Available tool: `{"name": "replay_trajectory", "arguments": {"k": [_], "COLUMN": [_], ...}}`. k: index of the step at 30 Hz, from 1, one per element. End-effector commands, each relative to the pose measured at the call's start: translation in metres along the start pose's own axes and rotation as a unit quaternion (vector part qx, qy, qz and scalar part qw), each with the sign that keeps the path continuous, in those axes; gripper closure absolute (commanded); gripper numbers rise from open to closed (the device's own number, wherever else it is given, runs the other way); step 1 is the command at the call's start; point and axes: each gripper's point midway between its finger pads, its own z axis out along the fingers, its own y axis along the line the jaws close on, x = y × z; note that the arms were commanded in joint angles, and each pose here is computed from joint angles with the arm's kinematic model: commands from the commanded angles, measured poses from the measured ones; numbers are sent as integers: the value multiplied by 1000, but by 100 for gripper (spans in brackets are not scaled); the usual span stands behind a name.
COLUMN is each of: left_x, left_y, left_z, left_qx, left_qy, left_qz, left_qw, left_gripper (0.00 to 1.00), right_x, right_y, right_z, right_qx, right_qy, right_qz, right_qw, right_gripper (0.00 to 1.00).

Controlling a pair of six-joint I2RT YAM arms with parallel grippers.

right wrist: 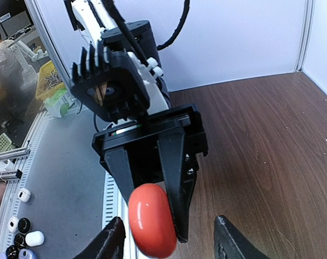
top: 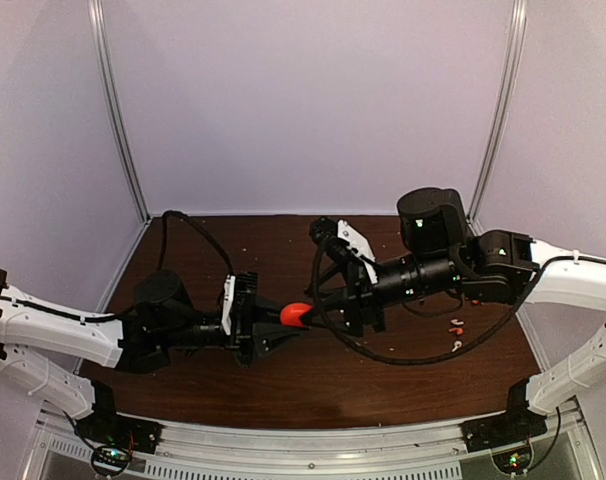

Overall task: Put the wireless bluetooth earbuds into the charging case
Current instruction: Pass from the right arm to the left

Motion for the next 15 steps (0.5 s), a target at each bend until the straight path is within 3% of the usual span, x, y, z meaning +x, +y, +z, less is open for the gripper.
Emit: {"name": "replay_trajectory", "arguments": {"k": [1,15], "left_x": [-31,-15], "left_y": [-11,-2], "left_z": [-9,-3], "left_qx": [7,-13], "left_qy": [-51,-23], "left_qz": [22,4], "left_qw": [998,1000], "left_gripper": [100,100], "right_x": [-13,-8], "right_y": [-6,-3], "right_z": [-1,12], "right_qx": [25,20], "right_qy": [-25,-1], "right_qz": [33,10], "right_qw": [999,1000], "right_gripper": [44,41]}}
